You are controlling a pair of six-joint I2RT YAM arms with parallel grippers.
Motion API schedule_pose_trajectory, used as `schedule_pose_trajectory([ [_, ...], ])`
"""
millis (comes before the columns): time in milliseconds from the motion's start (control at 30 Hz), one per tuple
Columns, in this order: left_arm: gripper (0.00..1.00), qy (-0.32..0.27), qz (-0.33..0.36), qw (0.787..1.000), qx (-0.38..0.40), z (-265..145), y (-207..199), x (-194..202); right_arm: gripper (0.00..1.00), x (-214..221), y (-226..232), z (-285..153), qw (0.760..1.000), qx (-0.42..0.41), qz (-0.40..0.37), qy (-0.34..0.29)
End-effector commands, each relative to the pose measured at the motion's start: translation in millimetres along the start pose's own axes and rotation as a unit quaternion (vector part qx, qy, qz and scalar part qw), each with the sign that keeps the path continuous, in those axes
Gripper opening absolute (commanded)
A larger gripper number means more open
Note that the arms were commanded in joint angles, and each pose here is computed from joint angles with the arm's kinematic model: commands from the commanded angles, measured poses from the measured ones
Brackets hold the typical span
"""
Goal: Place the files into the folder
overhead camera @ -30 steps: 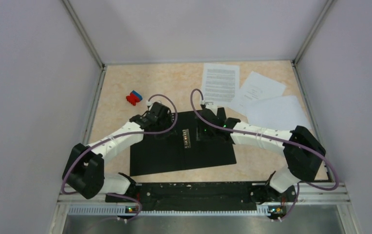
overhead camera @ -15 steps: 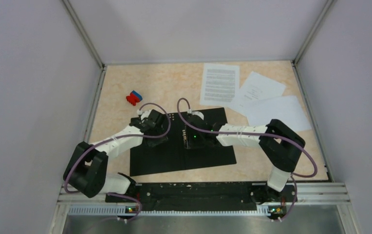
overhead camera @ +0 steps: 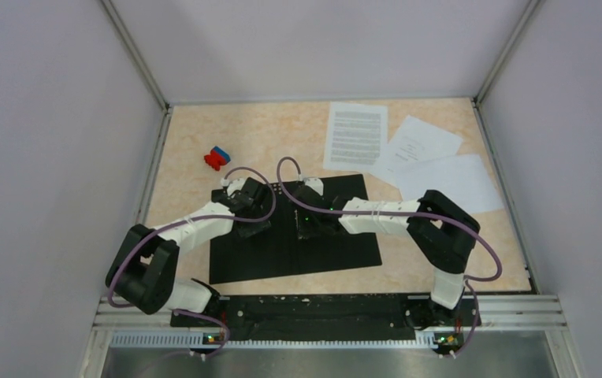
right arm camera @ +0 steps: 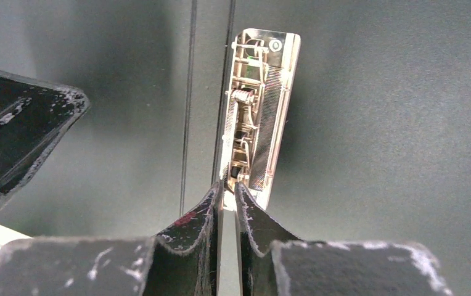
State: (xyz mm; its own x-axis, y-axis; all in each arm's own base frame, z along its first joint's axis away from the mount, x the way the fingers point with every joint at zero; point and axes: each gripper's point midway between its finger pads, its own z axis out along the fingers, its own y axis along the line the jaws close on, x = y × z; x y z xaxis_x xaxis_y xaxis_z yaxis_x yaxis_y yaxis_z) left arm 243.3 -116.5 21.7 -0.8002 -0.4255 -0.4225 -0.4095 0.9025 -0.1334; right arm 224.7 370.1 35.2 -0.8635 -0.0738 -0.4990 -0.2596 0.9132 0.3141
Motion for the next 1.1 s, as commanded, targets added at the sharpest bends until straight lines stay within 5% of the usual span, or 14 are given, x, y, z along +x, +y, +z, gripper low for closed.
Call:
schedule_pose_trajectory([
  [0,0.58,-0.008,-0.004,1.000,-0.010,4,4,-3,0.12,-6,0,1,0.999,0.027,-0.003,-0.018],
  [367,0.58,-0.006,-0.004,1.000,-0.009,6,5,-2,0.15,4,10,5,1.000,0.009,-0.005,-0.007],
  [533,0.58,-0.005,-0.005,1.000,-0.013,7,7,-3,0.00,8,-3,6,0.999,0.036,-0.005,-0.009],
  [1067,0.58,0.000,-0.006,1.000,-0.031,12,16,-7,0.00,61,-66,19,0.993,0.116,-0.001,0.031],
])
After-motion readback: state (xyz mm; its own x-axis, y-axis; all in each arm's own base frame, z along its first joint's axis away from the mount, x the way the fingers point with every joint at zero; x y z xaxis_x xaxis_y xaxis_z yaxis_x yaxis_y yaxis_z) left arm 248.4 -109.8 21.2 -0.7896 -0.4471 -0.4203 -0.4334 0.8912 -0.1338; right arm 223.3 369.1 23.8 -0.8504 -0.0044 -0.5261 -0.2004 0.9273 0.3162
